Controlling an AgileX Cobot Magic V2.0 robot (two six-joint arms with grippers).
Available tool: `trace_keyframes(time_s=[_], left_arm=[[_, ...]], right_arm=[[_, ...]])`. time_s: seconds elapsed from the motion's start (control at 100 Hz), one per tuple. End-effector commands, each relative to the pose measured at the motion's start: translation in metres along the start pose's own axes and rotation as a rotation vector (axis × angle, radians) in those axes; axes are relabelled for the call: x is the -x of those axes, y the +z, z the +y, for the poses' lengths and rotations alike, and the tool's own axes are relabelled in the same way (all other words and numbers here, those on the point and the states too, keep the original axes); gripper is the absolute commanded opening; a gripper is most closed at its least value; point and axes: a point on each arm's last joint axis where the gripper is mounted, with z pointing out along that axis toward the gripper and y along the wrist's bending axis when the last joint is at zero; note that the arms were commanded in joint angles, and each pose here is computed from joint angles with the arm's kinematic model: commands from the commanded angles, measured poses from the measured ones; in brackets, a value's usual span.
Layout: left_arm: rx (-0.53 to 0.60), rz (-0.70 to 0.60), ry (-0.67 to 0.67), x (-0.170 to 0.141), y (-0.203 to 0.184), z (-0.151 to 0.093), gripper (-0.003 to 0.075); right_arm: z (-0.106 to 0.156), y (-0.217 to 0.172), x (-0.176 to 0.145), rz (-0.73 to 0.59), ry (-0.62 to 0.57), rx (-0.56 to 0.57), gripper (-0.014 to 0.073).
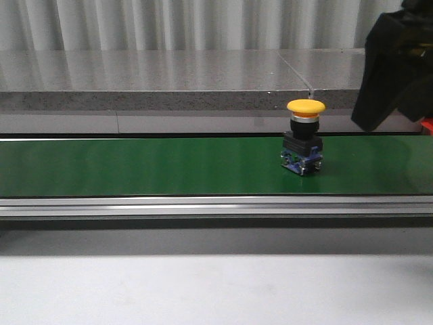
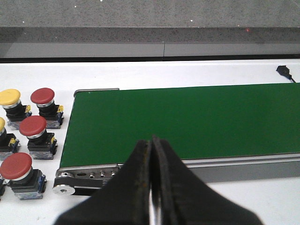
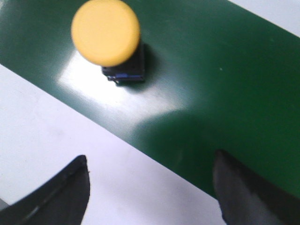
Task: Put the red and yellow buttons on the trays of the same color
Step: 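Lower the right gripper onto the yellow button on the belt and grasp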
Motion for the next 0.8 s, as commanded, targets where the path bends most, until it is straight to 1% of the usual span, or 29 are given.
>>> trace_keyframes(time_s=[0.0, 0.24, 0.42, 0.49, 0.54, 0.59, 0.66, 0.71, 0.76, 0.79], left_arm=[[-0.011, -0.092, -0.009, 0.014, -0.004, -0.001, -0.0021], [-0.011, -0.092, -0.009, 0.014, -0.004, -0.001, -0.0021], [-0.011, -0.092, -0.009, 0.014, -0.004, -0.001, -0.0021], [-0.011, -0.092, -0.009, 0.014, -0.004, -0.001, -0.0021], [-0.011, -0.092, -0.009, 0.014, -0.004, -0.001, -0.0021], [-0.011, -0.092, -0.009, 0.014, -0.004, -0.001, -0.0021], [-0.011, -0.092, -0.009, 0.014, -0.004, -0.001, -0.0021], [-0.011, -0.092, -0.009, 0.014, -0.004, -0.001, -0.0021], [-0.011, -0.092, -0.009, 0.014, -0.004, -0.001, -0.0021], [-0.011, -0.092, -0.009, 0.014, -0.004, -0.001, -0.0021]], right_arm=[[0.004, -0.003, 0.015, -0.094, -0.016, 0.002, 0.0547], [0.010, 0.027, 0.027, -0.137, -0.035, -0.005, 0.0547], [0.007, 0.035, 0.034, -0.194, -0.033, -0.029, 0.0545], [0.006, 0.037, 0.036, -0.210, -0.031, -0.035, 0.0522], [0.006, 0.039, 0.036, -0.216, -0.030, -0.039, 0.0486], [0.005, 0.041, 0.037, -0.217, -0.030, -0.041, 0.0430], [0.005, 0.043, 0.037, -0.213, -0.028, -0.040, 0.0320], [0.005, 0.043, 0.037, -0.212, -0.027, -0.040, 0.0221], [0.004, 0.043, 0.037, -0.211, -0.019, -0.040, 0.0146], [0.004, 0.042, 0.037, -0.213, -0.010, -0.040, 0.0117]])
